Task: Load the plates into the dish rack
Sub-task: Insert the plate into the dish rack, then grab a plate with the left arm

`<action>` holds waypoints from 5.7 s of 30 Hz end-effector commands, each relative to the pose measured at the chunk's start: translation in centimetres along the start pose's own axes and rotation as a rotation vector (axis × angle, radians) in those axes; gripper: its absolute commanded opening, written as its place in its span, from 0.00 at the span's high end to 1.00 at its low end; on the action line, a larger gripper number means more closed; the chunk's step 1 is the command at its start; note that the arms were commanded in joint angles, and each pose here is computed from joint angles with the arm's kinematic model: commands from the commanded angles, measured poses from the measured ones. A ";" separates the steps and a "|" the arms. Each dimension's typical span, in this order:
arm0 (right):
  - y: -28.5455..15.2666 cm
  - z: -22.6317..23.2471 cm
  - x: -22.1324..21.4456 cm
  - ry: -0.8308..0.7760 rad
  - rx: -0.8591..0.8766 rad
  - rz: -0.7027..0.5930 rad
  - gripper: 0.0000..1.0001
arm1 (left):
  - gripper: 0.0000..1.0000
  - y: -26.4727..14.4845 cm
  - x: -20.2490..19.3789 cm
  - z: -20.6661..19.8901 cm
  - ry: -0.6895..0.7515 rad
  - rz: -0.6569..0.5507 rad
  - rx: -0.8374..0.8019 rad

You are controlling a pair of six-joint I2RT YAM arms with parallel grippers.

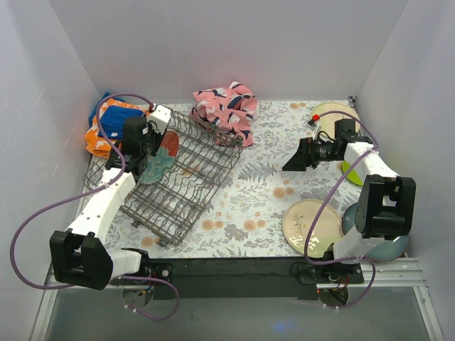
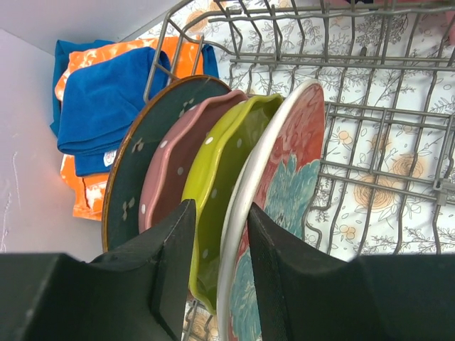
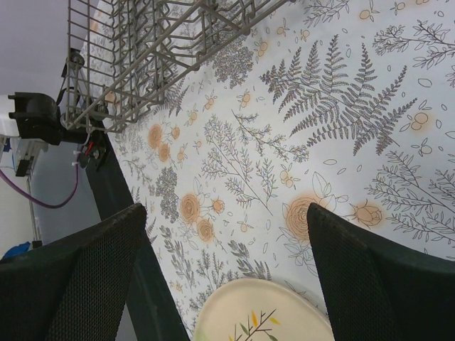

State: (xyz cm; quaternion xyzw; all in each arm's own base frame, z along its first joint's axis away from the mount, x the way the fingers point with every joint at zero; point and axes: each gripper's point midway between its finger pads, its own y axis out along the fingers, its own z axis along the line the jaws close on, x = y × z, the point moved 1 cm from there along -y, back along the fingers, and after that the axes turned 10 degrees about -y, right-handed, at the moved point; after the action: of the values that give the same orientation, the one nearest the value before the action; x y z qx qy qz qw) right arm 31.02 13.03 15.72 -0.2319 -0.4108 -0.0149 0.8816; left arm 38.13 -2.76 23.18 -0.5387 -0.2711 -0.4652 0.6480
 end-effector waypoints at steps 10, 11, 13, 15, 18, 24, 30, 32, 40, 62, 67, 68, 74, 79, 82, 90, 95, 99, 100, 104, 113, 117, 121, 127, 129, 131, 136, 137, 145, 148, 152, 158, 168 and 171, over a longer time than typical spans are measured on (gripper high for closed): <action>-0.7 0.6 1.1 -0.072 -0.033 -0.005 0.02 | 0.60 -4.2 6.3 2.5 -0.068 -0.175 0.065; -0.8 0.5 1.1 -0.081 -0.039 -0.002 0.01 | 0.59 -4.5 6.5 2.6 -0.075 -0.182 0.071; -0.9 0.3 1.1 -0.089 -0.058 0.007 0.02 | 0.57 -4.9 7.0 2.8 -0.093 -0.187 0.075; -1.1 0.1 1.2 -0.109 -0.075 0.015 0.02 | 0.54 -5.9 7.8 3.3 -0.114 -0.202 0.087; -1.6 -0.3 1.5 -0.158 -0.119 0.035 0.02 | 0.51 -7.1 8.7 3.4 -0.156 -0.213 0.081; -2.9 -1.7 1.8 -0.254 -0.240 0.099 0.02 | 0.40 -9.5 9.1 3.0 -0.275 -0.235 0.047; -4.6 -3.3 3.1 -0.373 -0.373 0.152 0.02 | 0.23 -11.5 8.8 1.5 -0.423 -0.225 -0.033; -5.4 -4.0 3.6 -0.416 -0.427 0.170 0.02 | 0.22 -12.3 8.5 0.9 -0.460 -0.220 -0.070; -8.2 -6.3 6.1 -0.575 -0.627 0.212 0.02 | 0.19 -15.2 8.0 -2.1 -0.696 -0.225 -0.230; -11.0 -13.4 4.4 -0.585 -0.988 0.285 0.04 | 0.14 -18.1 5.2 -5.7 -0.994 -0.193 -0.405; -11.7 -17.8 4.5 -0.692 -1.109 0.410 0.02 | 0.14 -18.0 5.0 -6.2 -1.024 -0.167 -0.426; -11.9 -18.5 4.5 -0.702 -1.127 0.433 0.02 | 0.14 -18.0 4.9 -6.3 -1.026 -0.163 -0.430; -11.1 -23.3 6.3 -0.793 -1.148 0.533 0.09 | 0.14 -18.0 4.8 -6.8 -1.037 -0.145 -0.452; -8.9 -26.3 8.3 -0.809 -1.041 0.555 0.19 | 0.14 -17.4 4.9 -7.0 -1.039 -0.127 -0.457; -7.3 -27.8 7.4 -0.785 -0.967 0.577 0.23 | 0.14 -17.1 5.1 -7.2 -1.045 -0.113 -0.468; -4.2 -29.0 8.2 -0.700 -0.807 0.508 0.35 | 0.14 -16.4 5.7 -7.6 -1.045 -0.100 -0.491; -3.4 -29.6 6.8 -0.667 -0.773 0.527 0.42 | 0.14 -15.7 5.6 -7.9 -1.038 -0.076 -0.497; -3.6 -30.7 6.1 -0.631 -0.791 0.539 0.46 | 0.14 -15.3 5.6 -8.1 -1.040 -0.061 -0.504; -3.9 -31.1 6.1 -0.617 -0.801 0.531 0.47 | 0.14 -15.2 5.6 -8.3 -1.038 -0.056 -0.511; -4.3 -31.5 5.4 -0.577 -0.797 0.517 0.49 | 0.14 -15.2 5.9 -8.2 -1.043 -0.056 -0.512; -3.6 -31.4 2.0 -0.477 -0.693 0.540 0.73 | 0.14 -15.1 6.0 -8.7 -1.063 -0.040 -0.539; -2.6 -30.3 0.1 -0.429 -0.612 0.545 0.98 | 0.14 -15.1 6.1 -9.1 -1.081 -0.028 -0.566; -1.5 -27.7 -1.4 -0.424 -0.527 0.544 0.99 | 0.14 -15.1 6.1 -9.9 -1.124 -0.015 -0.618; 0.3 -23.0 -4.0 -0.422 -0.411 0.555 0.99 | 0.16 -14.3 5.7 -11.5 -1.209 0.061 -0.696; 0.9 -21.5 -3.9 -0.435 -0.391 0.544 0.99 | 0.16 -14.2 5.7 -11.8 -1.223 0.075 -0.709; 1.1 -20.1 -5.8 -0.413 -0.359 0.564 0.99 | 0.17 -13.9 5.7 -12.2 -1.246 0.097 -0.730; 3.5 -14.4 -7.9 -0.488 -0.262 0.590 0.99 | 0.20 -13.1 5.6 -13.8 -1.298 0.161 -0.779; 3.8 -13.5 -8.5 -0.498 -0.246 0.595 0.99 | 0.20 -13.0 5.4 -14.6 -1.296 0.178 -0.783; 6.3 -5.7 -11.5 -0.546 -0.099 0.599 0.99 | 0.20 -11.4 4.5 -19.9 -1.280 0.275 -0.800; 6.6 -3.9 -12.3 -0.548 -0.059 0.596 0.99 | 0.22 -11.2 4.0 -21.5 -1.277 0.310 -0.817; 6.9 -1.8 -13.4 -0.554 -0.004 0.598 0.99 | 0.23 -11.0 3.8 -23.3 -1.270 0.336 -0.829; 7.1 0.2 -11.9 -0.547 0.027 0.543 0.99 | 0.28 -10.3 2.9 -26.3 -1.273 0.398 -0.817; 2.7 -2.5 -2.8 -0.532 -0.212 0.365 0.56 | 0.35 -8.5 2.4 -32.4 -1.243 0.495 -0.740; 0.9 -3.4 -1.5 -0.491 -0.261 0.309 0.51 | 0.36 -7.8 1.6 -34.4 -1.237 0.543 -0.698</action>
State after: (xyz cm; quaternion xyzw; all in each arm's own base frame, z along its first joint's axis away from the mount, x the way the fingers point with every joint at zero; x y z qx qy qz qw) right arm 30.92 14.15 8.78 -0.3852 -0.5651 0.1897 0.7044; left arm 25.41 -34.21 17.14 -0.9298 -0.2503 0.0408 0.2667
